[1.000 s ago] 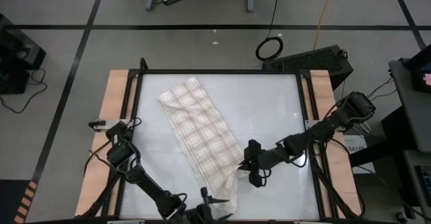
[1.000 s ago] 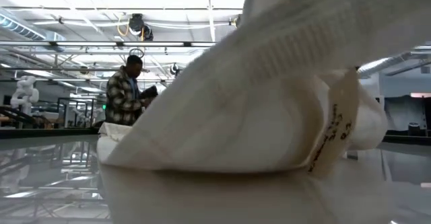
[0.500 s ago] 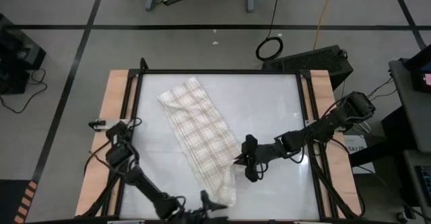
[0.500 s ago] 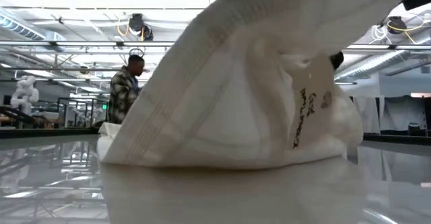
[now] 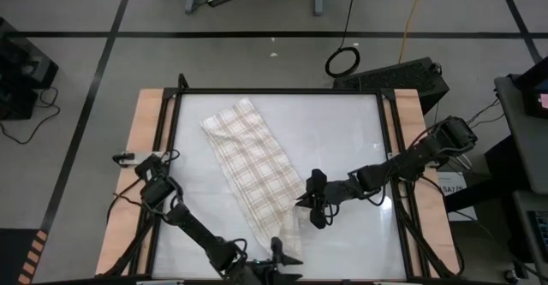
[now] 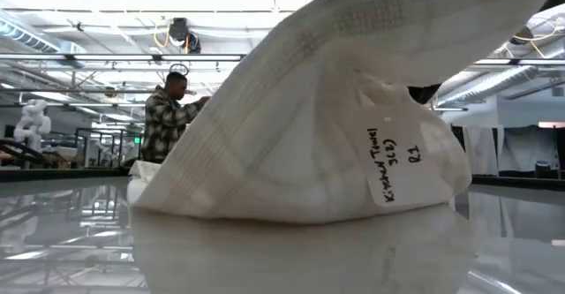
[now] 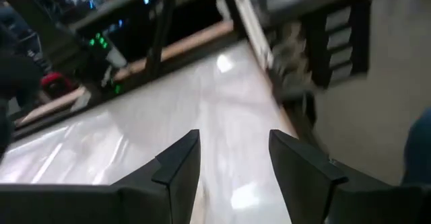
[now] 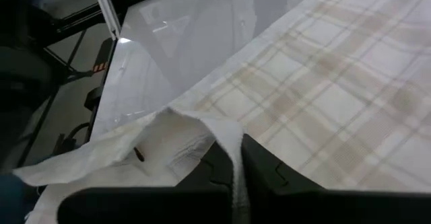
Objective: Roll towel
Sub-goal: Roll the white-brown patterned towel
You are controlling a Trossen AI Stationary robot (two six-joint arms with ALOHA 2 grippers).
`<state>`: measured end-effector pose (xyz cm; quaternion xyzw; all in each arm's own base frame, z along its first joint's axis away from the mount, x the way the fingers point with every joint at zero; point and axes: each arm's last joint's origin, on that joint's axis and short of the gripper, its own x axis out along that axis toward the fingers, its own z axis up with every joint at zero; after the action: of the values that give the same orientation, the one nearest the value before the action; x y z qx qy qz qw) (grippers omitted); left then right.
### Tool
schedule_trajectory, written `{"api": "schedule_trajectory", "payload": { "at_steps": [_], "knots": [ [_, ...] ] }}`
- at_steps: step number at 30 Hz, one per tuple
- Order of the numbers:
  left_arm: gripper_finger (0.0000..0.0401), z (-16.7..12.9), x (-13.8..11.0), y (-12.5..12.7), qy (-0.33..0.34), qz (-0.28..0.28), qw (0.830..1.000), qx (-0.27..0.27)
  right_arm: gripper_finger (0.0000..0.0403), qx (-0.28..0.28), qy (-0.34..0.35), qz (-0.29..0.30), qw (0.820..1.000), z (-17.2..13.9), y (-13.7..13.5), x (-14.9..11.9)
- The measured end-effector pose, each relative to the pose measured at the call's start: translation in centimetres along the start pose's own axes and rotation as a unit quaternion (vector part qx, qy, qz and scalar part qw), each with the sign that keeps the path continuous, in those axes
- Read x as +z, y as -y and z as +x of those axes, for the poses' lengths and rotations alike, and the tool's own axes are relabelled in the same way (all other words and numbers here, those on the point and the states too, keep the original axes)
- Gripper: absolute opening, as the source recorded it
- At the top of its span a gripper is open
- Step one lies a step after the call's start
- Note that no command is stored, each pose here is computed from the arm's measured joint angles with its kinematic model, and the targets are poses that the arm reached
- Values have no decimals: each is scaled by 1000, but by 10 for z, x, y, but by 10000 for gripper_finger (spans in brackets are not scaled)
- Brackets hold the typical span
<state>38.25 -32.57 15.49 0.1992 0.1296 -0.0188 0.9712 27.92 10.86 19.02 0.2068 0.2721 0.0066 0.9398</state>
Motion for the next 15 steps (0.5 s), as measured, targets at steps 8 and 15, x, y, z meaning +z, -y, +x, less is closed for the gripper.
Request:
{"api": "schedule_trajectory", "payload": {
  "at_steps": [8, 15],
  "knots": [
    [183, 1, -19, -3, -75, -10, 996, 48, 4, -1, 1, -1, 1000, 0, 1, 1],
    [183, -5, -14, 3, -58, 4, 996, 68, 4, -1, 1, -2, 1000, 0, 1, 1]
  ]
}}
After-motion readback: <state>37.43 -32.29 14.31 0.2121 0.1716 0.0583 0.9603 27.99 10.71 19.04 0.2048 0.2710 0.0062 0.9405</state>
